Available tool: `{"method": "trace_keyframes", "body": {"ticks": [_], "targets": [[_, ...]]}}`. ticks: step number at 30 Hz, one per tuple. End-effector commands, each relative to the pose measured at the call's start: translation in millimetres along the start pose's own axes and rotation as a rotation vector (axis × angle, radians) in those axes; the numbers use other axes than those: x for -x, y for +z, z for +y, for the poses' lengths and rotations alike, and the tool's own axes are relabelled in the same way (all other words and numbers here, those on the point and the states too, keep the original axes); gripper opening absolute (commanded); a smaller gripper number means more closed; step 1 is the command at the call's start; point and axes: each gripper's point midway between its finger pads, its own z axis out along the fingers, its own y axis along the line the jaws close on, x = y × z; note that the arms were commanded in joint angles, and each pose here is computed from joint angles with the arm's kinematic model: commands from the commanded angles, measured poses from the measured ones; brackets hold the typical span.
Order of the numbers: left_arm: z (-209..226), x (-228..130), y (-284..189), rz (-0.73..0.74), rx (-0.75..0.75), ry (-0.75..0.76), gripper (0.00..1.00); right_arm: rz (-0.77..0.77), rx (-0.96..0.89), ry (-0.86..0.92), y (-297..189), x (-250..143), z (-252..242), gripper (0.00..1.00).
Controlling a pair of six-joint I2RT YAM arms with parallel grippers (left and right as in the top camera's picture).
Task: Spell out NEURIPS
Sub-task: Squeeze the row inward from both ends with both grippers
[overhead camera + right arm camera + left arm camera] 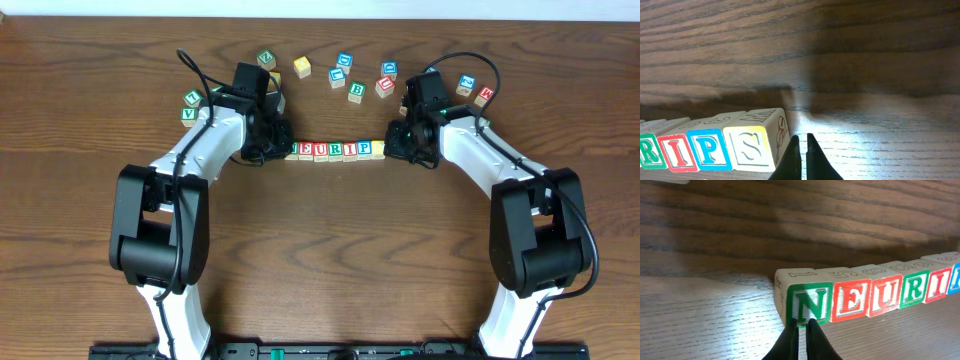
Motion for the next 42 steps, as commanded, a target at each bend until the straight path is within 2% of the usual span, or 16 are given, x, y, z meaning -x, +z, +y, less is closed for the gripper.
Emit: {"method": "trace_keyframes", "body": {"ticks": [1,7,11,14,27,42], "targets": [[-1,-3,4,0.014,-0.018,0.034,0.07,0.013,0.002,0.008,4,-4,1,0.01],[0,18,-28,-0.078,-0.016,0.055,0.08,0.014,0.002,0.008,4,-4,1,0.01],[25,28,-38,-0.131,0.1,0.036,0.08,0.011,0.003,0.008,4,-4,1,0.01],[35,30,-33,-0.131,0.14,0.029,0.07,0.011,0.004,0.008,6,-4,1,0.01],[34,21,-2,-0.067,0.111,0.031,0.07,0.013,0.003,0.008,6,-4,1,0.01],[14,13,7,-0.049,0.102,0.078,0.08,0.013,0.003,0.008,6,-4,1,0.01]]}}
